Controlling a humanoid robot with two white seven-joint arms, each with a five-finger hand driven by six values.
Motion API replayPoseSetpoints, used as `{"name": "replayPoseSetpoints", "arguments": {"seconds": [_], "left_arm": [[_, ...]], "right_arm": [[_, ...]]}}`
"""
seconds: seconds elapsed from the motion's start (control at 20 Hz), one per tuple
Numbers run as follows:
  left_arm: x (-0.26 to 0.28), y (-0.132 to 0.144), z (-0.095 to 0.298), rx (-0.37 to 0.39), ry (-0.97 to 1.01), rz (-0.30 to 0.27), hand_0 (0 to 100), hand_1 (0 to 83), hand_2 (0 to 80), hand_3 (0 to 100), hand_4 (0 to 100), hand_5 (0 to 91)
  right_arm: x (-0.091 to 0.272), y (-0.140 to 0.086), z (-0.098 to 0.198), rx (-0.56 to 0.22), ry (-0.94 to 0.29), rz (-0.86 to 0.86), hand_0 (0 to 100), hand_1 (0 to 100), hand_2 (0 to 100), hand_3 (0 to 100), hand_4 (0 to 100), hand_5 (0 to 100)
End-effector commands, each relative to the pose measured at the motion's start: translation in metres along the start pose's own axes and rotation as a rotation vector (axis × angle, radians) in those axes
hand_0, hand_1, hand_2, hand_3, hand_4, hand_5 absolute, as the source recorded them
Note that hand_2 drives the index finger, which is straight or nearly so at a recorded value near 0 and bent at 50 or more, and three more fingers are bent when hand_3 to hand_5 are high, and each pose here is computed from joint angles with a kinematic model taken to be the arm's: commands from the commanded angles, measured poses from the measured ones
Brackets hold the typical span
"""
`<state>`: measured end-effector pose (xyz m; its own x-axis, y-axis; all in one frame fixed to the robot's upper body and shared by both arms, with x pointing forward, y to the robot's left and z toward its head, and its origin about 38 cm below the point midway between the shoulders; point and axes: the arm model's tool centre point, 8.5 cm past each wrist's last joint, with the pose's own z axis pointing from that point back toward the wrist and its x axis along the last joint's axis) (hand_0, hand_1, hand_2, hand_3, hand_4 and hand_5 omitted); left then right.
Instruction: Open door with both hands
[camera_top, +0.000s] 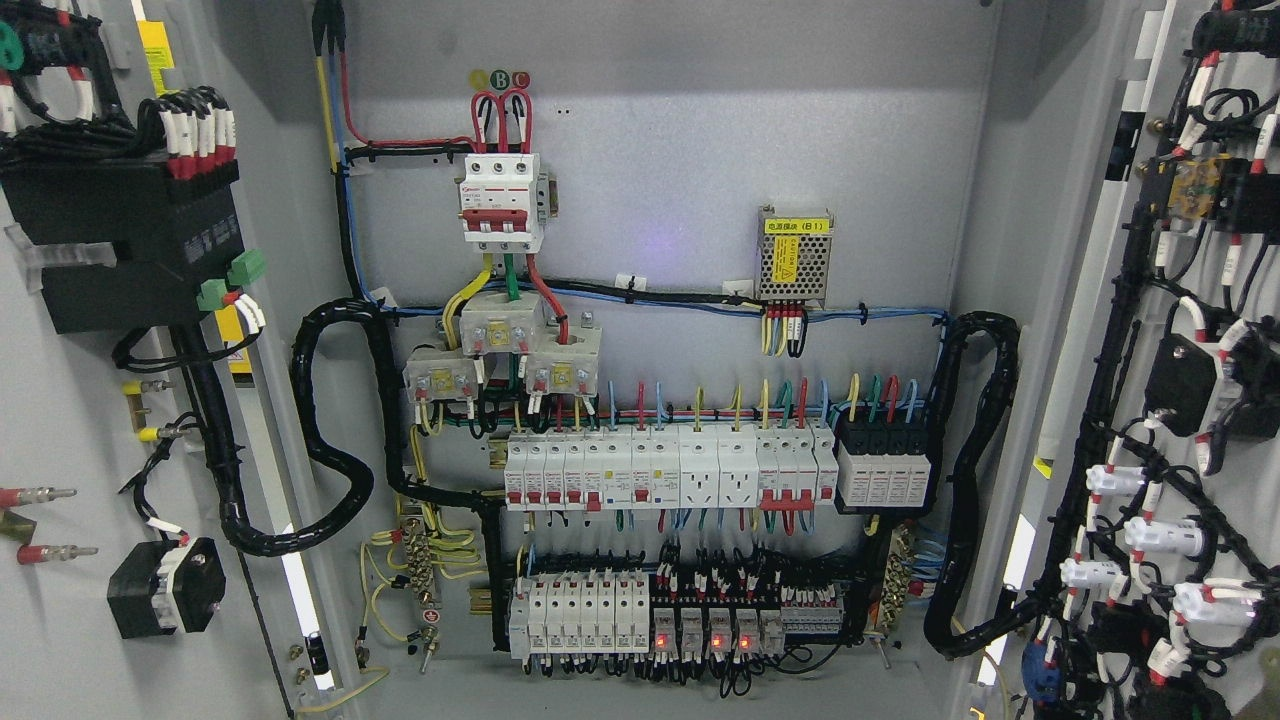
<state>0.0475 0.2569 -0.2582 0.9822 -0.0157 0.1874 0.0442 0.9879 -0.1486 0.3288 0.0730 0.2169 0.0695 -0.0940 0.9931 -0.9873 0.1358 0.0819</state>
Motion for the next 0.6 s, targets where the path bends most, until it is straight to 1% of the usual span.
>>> {"name": "replayPoseSetpoints", "arguments": {"seconds": [0.0, 0.05, 0.15, 0.2, 0.35, 0.4, 0.5, 0.55], "left_arm": [[-0.004, 0.014, 0.004, 0.023, 0.009, 0.003, 12, 55.6, 0.0, 0, 0, 0.0], [-0.003, 0.014, 0.004, 0.022, 0.003, 0.002, 12, 55.6, 0.0, 0, 0, 0.0], [0.000, 0.012, 0.003, 0.019, -0.010, -0.001, 12, 55.6, 0.0, 0, 0, 0.0], [0.008, 0.011, 0.002, 0.017, -0.044, -0.005, 12, 55.6, 0.0, 0, 0, 0.0], [0.045, 0.001, 0.005, -0.009, -0.302, -0.070, 12, 55.6, 0.0, 0, 0, 0.0], [0.063, -0.006, 0.014, -0.026, -0.409, -0.096, 12, 55.6, 0.0, 0, 0, 0.0], [0.092, -0.018, 0.032, -0.064, -0.550, -0.133, 12, 55.6, 0.0, 0, 0, 0.0], [0.105, -0.025, 0.040, -0.087, -0.607, -0.152, 12, 55.6, 0.0, 0, 0, 0.0]], "right_arm": [[0.001, -0.068, 0.093, -0.323, -0.025, 0.046, 0, 50, 4, 0, 0, 0], [0.004, -0.066, 0.108, -0.370, -0.030, 0.099, 0, 50, 4, 0, 0, 0], [-0.002, -0.047, 0.126, -0.445, -0.047, 0.174, 0, 50, 4, 0, 0, 0], [-0.007, -0.038, 0.132, -0.496, -0.067, 0.204, 0, 50, 4, 0, 0, 0], [-0.024, -0.018, 0.156, -0.628, -0.134, 0.260, 0, 50, 4, 0, 0, 0], [-0.031, -0.011, 0.164, -0.659, -0.147, 0.268, 0, 50, 4, 0, 0, 0], [-0.043, -0.001, 0.176, -0.709, -0.163, 0.273, 0, 50, 4, 0, 0, 0], [-0.044, 0.003, 0.187, -0.739, -0.185, 0.288, 0, 50, 4, 0, 0, 0]]}}
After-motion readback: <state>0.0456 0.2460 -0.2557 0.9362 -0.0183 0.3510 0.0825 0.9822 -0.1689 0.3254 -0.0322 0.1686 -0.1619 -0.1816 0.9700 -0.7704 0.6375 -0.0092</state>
